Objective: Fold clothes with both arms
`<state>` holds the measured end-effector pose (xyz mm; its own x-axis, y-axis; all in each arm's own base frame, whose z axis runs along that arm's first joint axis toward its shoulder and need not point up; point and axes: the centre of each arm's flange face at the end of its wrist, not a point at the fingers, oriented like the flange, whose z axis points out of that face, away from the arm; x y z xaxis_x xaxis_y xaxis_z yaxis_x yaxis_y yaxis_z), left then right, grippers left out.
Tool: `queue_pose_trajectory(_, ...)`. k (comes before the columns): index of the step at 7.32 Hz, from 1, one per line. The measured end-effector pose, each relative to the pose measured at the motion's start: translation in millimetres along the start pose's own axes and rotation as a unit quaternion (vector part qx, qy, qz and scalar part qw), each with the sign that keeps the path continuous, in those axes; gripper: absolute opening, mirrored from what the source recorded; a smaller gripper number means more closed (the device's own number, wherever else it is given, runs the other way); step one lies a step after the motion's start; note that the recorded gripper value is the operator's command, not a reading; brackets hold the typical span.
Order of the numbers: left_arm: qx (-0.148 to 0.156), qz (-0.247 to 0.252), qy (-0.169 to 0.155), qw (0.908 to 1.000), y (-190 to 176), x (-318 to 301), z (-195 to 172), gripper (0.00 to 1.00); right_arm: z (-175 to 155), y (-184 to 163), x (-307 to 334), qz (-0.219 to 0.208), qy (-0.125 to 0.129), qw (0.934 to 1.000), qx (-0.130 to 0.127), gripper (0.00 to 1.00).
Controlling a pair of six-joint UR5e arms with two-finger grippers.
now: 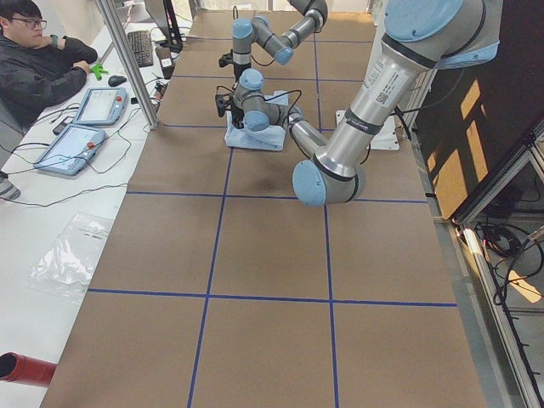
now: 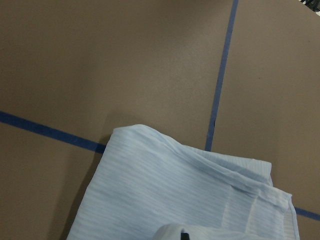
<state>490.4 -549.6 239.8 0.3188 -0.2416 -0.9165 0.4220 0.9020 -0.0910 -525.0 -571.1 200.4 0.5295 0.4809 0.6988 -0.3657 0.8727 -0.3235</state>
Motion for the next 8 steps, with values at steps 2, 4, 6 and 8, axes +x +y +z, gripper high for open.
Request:
queue_pose_trajectory(2,0.003,0.005,-0.001,1.0,-8,0,9,0.21,14,-14,-8,-0.002,-0.013,0.9999,0.003,0.27)
queue_pose_trajectory(4,0.002,0.003,0.002,1.0,-9,5,11,0.99,16,-23,-7,0.0,-0.015,0.9999,0.005,1.0)
queue_pose_trajectory(6,-0.002,0.001,0.004,1.0,-17,5,5,0.99,7,-36,-6,-0.007,-0.028,0.9996,0.002,1.0)
queue_pose_trajectory(8,-0.03,-0.008,0.002,0.9995,-48,-15,-16,0.99,-3,-45,-2,-0.024,-0.051,0.9983,-0.016,1.0)
